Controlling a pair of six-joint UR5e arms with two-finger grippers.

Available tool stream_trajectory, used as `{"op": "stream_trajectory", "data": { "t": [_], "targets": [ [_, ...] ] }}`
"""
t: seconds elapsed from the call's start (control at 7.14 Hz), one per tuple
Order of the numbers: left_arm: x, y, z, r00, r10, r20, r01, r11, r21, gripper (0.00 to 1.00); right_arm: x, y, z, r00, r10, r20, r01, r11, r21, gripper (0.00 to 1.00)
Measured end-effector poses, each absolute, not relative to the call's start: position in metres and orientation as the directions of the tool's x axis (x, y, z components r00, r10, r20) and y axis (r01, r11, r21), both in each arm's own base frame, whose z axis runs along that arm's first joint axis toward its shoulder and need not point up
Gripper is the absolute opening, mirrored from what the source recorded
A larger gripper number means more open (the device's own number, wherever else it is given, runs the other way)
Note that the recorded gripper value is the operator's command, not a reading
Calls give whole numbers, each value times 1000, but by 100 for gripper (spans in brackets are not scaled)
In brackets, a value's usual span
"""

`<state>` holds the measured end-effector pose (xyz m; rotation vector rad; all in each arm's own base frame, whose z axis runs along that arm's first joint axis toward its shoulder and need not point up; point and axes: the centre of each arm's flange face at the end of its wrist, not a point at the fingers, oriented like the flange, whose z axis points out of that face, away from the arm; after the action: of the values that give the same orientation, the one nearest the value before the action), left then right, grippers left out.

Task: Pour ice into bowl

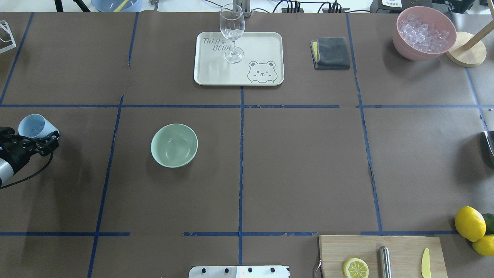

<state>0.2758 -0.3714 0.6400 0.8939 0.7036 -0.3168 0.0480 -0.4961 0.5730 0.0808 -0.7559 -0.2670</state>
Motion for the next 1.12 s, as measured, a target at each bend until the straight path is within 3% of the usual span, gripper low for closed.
{"op": "stream_trajectory", "data": {
  "t": [0.84,0.98,1.12],
  "targets": [
    [284,-380,644,740,16,-672,545,571,614,98,48,-496,574,695,-267,668,210,963,167,100],
    [285,-381,644,741,17,-672,544,571,614,92,48,-496,574,695,-267,668,210,963,167,100],
    [287,-382,644,741,17,-671,544,571,615,75,48,-496,574,695,-267,668,210,963,167,100]
  ]
}}
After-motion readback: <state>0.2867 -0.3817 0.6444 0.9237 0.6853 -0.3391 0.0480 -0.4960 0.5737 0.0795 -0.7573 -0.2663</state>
